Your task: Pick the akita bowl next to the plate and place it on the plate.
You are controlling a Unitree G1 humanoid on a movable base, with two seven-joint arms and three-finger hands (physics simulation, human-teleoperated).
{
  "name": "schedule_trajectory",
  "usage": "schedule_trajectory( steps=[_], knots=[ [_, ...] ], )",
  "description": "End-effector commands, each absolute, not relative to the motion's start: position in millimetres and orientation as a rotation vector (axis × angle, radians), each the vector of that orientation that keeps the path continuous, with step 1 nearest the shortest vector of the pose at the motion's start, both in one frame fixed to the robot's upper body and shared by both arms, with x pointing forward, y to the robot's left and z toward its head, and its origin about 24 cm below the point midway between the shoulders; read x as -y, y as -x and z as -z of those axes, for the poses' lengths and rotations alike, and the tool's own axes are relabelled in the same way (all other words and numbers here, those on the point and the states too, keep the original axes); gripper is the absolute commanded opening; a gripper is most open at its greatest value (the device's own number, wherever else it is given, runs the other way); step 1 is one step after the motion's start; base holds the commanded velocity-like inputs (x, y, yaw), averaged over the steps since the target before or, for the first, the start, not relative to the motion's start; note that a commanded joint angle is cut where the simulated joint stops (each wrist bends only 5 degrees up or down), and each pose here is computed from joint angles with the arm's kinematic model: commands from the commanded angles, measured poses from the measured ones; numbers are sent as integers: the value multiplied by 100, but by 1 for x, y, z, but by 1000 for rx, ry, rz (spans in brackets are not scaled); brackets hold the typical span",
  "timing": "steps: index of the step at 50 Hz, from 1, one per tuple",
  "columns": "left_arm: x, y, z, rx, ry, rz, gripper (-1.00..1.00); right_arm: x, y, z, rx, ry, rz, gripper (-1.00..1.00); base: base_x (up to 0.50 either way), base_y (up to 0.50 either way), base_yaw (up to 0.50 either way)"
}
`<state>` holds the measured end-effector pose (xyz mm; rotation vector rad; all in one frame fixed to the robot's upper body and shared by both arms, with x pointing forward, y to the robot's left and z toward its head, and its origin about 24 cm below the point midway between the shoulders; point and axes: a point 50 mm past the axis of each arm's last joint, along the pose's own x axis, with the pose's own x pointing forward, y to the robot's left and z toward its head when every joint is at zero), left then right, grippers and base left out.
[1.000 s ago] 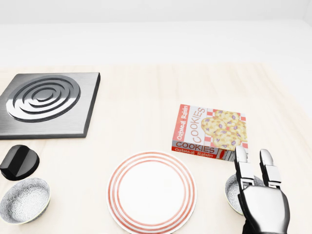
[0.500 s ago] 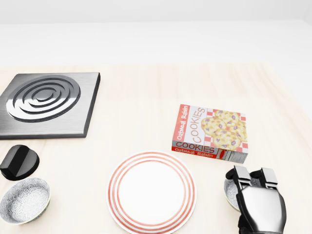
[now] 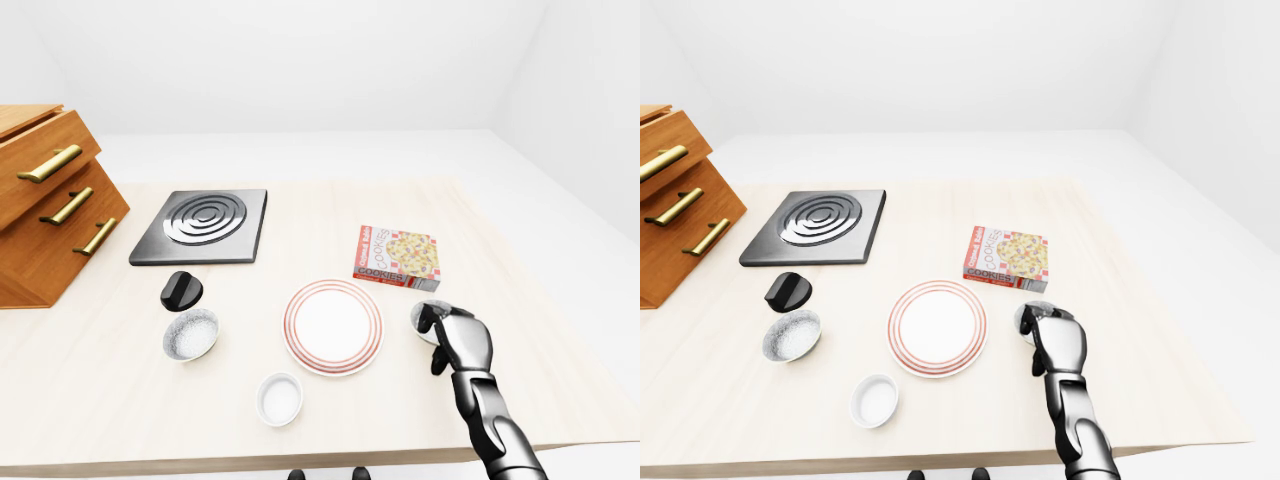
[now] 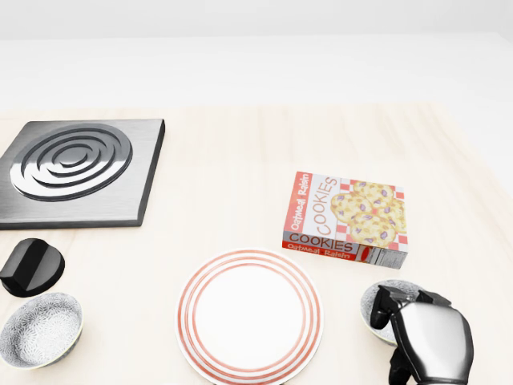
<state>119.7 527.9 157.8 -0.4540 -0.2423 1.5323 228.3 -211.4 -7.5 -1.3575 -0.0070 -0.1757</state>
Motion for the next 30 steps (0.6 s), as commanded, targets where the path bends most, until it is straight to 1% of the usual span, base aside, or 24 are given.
schedule_trajectory(
  steps=[1, 4, 15, 24, 29, 30],
  knots=[
    [-528, -120, -158, 242, 454, -1531, 100, 206, -208, 23, -56, 1366, 103, -93, 0, 0, 0],
    [-528, -121, -157, 240, 455, -1529, 100, 206, -208, 20, -43, 1371, 112, -100, 0, 0, 0],
    [-527, -122, -156, 233, 457, -1524, 100, 206, -208, 9, -2, 1391, 137, -100, 0, 0, 0],
    [-526, -123, -159, 250, 448, -1525, 100, 208, -208, -8, 37, 1413, 168, -100, 0, 0, 0],
    [-526, -124, -159, 247, 448, -1522, 100, 210, -208, -9, 43, 1422, 183, -100, 0, 0, 0],
    [-526, -124, -159, 248, 448, -1523, 100, 208, -207, -15, 53, 1414, 185, -100, 0, 0, 0]
  ],
)
